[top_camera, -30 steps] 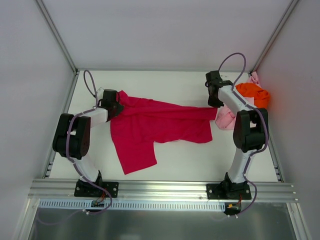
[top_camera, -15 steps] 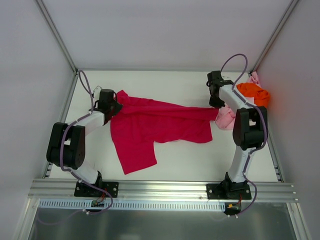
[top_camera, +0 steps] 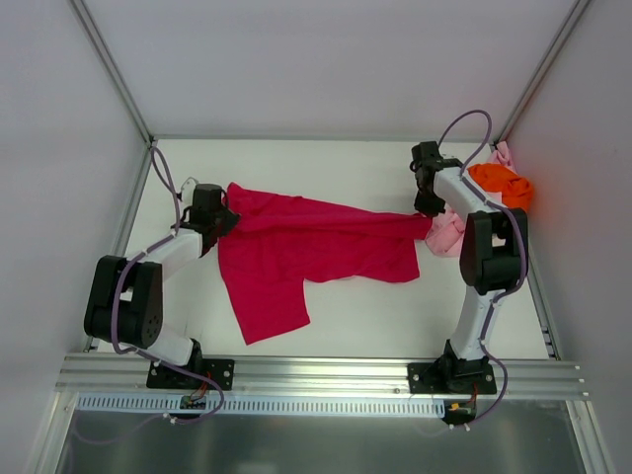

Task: Fold and stack the t-shirts
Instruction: Fold the flattened tshirt in 1/3 of the way

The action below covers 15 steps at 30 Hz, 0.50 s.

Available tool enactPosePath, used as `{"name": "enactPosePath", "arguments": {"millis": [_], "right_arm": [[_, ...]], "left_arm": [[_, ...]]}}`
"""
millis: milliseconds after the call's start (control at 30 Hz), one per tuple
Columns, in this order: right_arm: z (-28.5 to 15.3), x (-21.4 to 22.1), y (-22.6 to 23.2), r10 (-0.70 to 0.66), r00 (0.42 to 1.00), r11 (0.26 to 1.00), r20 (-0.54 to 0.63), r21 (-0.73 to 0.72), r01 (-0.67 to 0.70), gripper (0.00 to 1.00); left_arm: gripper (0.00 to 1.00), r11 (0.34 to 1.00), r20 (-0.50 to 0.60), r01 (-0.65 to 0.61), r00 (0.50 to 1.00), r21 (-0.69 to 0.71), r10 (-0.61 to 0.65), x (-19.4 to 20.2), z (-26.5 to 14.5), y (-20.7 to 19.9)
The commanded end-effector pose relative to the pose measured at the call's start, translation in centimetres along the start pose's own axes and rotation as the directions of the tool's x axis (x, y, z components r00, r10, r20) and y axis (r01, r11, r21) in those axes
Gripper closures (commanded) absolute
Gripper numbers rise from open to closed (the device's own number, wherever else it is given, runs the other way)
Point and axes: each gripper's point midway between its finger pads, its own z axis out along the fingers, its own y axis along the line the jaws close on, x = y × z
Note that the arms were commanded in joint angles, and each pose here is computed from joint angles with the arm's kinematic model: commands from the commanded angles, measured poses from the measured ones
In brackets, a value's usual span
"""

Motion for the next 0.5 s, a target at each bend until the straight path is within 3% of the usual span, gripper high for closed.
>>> {"name": "enactPosePath", "arguments": {"millis": [0,33,67,133,167,200,267,467], "right_arm": [[-0.7,-1.5,-1.7,0.035,0.999,0.998,0.036,0.045,-0.036,0.99],[-0.7,-1.6,-1.6,0.033,0.999,0.999,0.037,0.038,-0.034,0.99],[-0.8,-1.6,-1.6,0.033,0.999,0.999,0.04,0.034,-0.034,0.82],[-0.8,-1.5,-1.1,0.027,0.998,1.0,0.049,-0.005,-0.027,0.46],[-0.8,-1.5,-1.1,0.029,0.997,0.999,0.069,-0.018,-0.028,0.24],[-0.8,-1.5,-1.0,0.031,0.996,0.999,0.079,-0.027,-0.029,0.2],[-0.8,-1.7,-1.0,0.04,0.994,0.999,0.1,-0.035,-0.037,0.15],[-1.4,-2.6,-0.1,0.073,0.986,0.993,0.151,-0.105,-0.057,0.15]], "left_arm": [[0.8,1.0,0.076,0.001,0.997,-0.01,-0.001,-2.1,-0.7,0.3],[0.68,1.0,0.078,0.002,0.997,-0.008,-0.001,-2.1,-0.7,0.2],[0.5,1.0,0.079,-0.005,0.997,-0.004,0.005,-2.1,-0.7,0.2],[0.03,1.0,0.078,-0.01,0.997,0.011,0.009,-2.1,-0.8,-0.1],[0.01,1.0,0.081,-0.015,0.997,0.017,0.014,-2.2,-0.8,-0.2],[0.01,1.0,0.08,-0.018,0.997,0.022,0.016,-2.2,-0.8,-0.3],[0.01,0.999,0.076,-0.029,0.997,0.036,0.026,-2.2,-0.7,-0.6],[0.01,0.996,0.063,-0.039,0.997,0.082,0.034,-2.3,-0.2,-2.1]]}}
